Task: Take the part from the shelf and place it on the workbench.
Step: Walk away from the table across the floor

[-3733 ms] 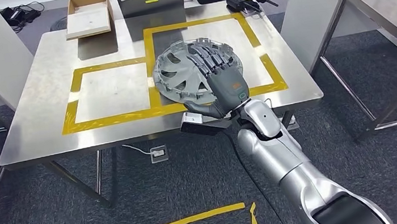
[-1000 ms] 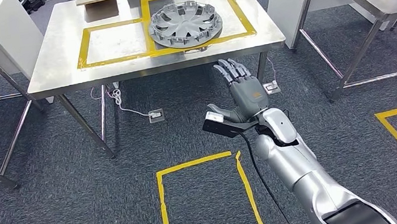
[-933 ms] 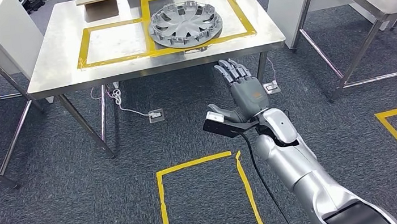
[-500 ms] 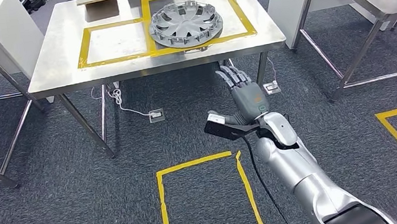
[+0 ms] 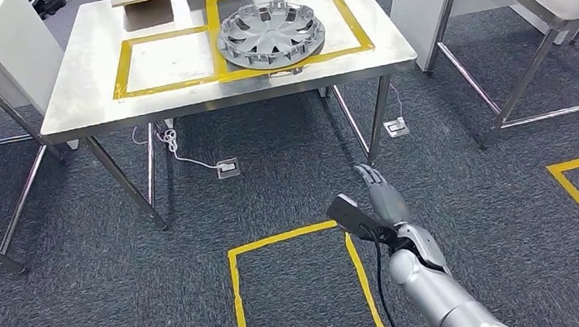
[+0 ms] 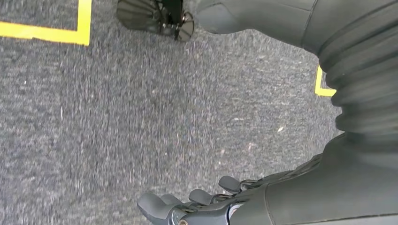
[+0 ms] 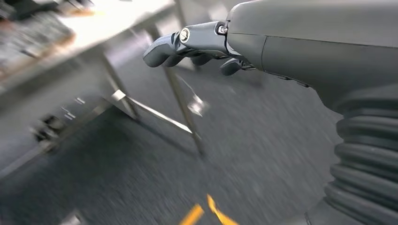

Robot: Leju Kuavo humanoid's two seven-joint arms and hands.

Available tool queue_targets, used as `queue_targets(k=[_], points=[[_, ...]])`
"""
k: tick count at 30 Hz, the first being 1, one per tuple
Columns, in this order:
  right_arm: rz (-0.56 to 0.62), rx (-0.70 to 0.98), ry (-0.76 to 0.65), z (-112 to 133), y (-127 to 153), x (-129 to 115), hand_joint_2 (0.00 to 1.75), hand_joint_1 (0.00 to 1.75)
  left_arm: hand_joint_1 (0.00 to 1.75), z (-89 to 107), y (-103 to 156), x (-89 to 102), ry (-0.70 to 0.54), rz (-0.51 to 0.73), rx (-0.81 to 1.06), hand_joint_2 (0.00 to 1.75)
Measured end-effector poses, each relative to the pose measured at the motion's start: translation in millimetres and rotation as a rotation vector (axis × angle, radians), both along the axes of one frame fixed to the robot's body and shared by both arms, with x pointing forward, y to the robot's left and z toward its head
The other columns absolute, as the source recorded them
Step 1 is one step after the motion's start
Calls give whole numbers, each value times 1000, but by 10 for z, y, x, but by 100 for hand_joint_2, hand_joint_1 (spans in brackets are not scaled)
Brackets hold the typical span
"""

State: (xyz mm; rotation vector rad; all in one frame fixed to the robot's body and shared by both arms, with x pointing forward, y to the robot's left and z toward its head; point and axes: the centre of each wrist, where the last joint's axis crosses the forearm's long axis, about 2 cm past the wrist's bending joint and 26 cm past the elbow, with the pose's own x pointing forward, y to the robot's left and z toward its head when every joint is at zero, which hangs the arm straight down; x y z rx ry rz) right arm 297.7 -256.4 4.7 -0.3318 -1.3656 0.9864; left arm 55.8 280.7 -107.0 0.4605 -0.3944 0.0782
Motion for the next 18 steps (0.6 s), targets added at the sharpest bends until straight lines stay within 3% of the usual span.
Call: queue_targets(k=[9,13,18], points=[[-182,114,264,-420,-72,-599,175,0,0,-19,88,-109,25,-3,-81,175],[-266,160,381,-577,-104,-884,0,0,0,-25,118,-159,36,-9,-120,0],[-374,214,524,-746,-150,-1246,0,0,0,-31,139,-222,52,-21,-171,0]])
